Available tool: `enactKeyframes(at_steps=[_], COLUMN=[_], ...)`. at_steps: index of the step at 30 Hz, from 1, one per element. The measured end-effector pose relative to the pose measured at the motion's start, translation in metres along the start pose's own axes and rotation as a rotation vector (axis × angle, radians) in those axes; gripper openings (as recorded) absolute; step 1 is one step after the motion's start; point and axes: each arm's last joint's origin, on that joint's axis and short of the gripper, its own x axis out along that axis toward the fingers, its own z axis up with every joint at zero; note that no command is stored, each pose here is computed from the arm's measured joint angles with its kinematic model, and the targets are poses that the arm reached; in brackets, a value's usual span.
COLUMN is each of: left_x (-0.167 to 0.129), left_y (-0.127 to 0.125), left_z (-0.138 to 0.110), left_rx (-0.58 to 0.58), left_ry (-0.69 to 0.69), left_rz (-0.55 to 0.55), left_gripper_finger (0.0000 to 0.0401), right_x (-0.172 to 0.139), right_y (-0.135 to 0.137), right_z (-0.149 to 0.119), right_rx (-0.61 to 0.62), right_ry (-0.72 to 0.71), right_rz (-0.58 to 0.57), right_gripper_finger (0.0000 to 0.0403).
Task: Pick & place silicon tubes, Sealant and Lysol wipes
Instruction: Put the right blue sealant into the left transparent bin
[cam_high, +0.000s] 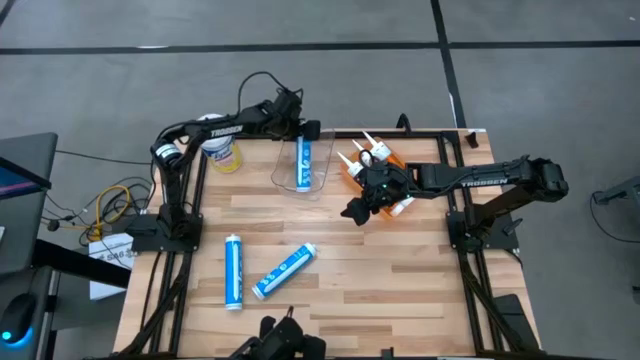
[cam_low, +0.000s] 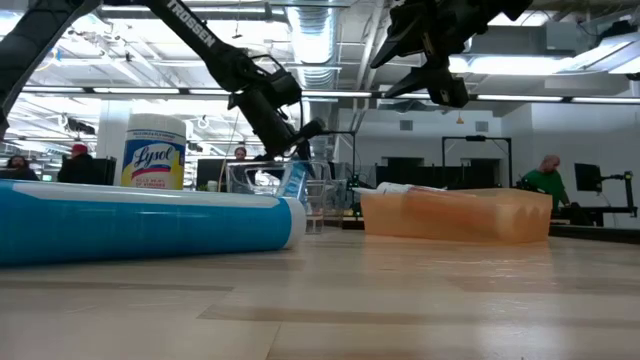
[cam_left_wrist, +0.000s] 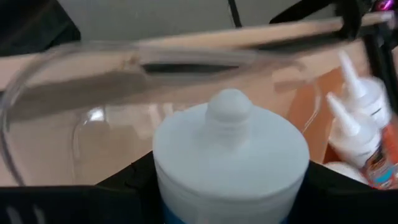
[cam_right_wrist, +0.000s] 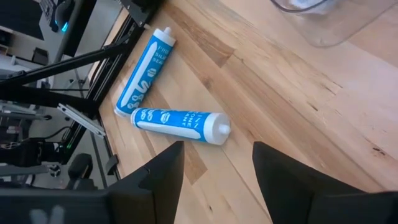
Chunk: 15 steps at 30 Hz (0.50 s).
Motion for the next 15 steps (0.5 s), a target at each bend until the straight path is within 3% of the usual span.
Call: enactKeyframes(at_steps=[15], left_x=[0.0016], left_y=[-0.0089], left_z=[-0.0073], left_rx=[0.112], left_ry=[0.009], left_rz=[-0.010], left_gripper_finger=[0.0214], right_x=[0.0002], right_y=[0.0003], right_z=[0.0010], right_rx=[0.000], right_ry=[-0.008], right_rz=[0.006], right_gripper_finger=[0.0177])
